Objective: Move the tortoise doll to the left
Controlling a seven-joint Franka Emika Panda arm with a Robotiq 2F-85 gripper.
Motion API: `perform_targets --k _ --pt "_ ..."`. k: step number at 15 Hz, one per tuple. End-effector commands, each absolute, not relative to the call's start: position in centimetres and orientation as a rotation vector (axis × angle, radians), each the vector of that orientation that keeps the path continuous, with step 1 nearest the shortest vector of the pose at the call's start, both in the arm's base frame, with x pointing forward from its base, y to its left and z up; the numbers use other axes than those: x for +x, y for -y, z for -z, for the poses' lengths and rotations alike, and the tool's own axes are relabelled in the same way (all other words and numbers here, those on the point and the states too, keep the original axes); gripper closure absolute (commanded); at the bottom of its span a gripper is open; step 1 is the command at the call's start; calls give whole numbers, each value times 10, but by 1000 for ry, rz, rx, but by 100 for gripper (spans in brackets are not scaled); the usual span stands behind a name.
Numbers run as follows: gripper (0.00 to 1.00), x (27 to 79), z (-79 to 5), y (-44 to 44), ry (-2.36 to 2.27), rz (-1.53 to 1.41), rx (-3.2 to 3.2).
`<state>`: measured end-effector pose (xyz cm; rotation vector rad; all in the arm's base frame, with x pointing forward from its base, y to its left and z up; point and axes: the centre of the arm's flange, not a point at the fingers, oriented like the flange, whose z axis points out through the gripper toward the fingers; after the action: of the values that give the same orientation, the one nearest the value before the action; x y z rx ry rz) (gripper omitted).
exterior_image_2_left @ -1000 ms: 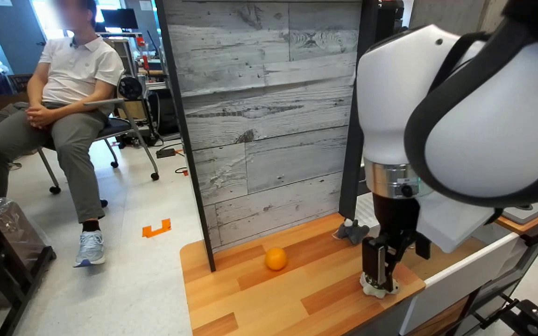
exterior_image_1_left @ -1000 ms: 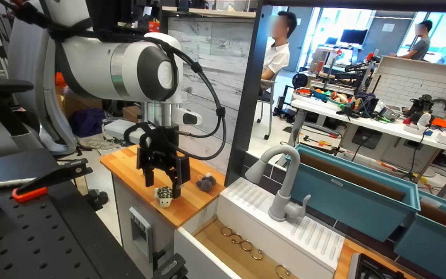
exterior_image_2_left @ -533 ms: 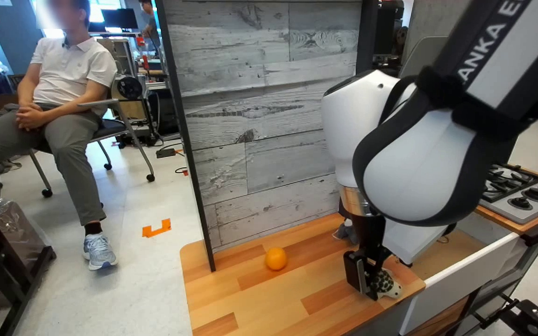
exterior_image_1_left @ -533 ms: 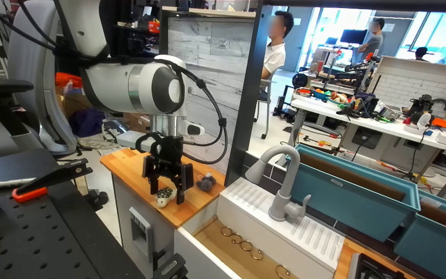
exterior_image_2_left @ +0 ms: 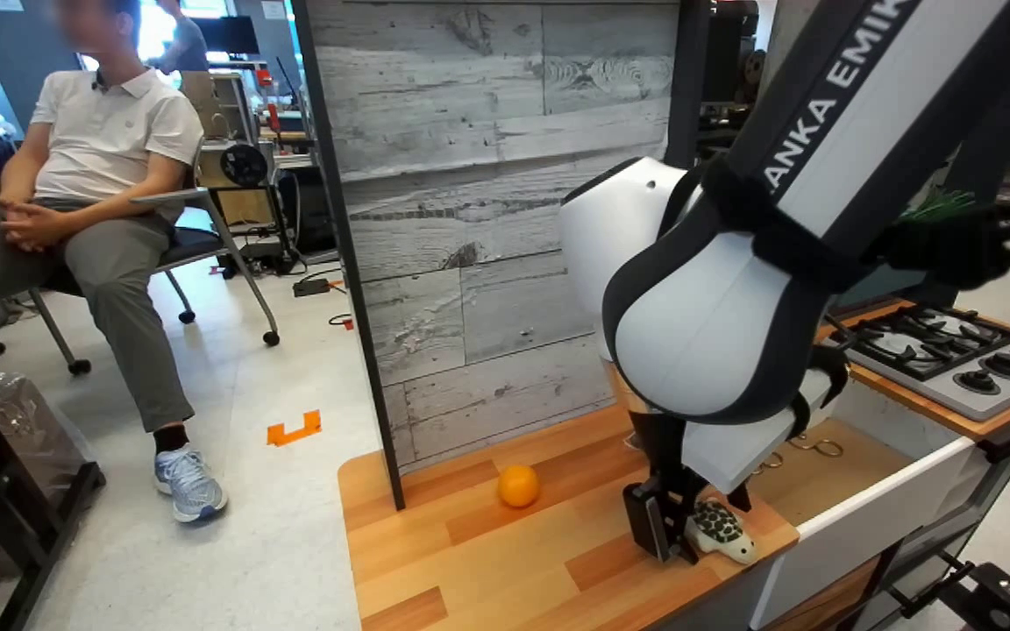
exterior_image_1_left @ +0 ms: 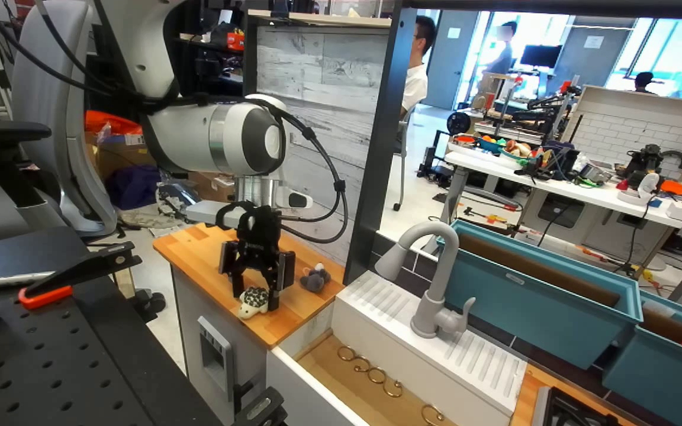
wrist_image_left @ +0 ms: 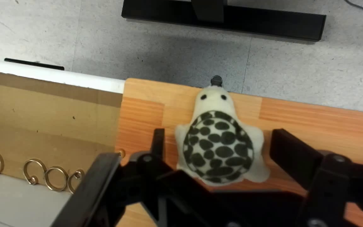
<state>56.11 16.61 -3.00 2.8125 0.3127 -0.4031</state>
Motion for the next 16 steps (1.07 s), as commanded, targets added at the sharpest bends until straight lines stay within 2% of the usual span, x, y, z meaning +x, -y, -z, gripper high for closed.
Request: perform_targets --k 1,8,11,13,16 --pt "47 571 27 -168 -330 397 2809" --pt "100 558 -15 -187 -405 323 2798" --pt "97 560 -22 -213 -455 277 2778" --pt "99 560 -22 -229 -494 256 2774" --pt "98 558 -17 -247 -538 250 2780"
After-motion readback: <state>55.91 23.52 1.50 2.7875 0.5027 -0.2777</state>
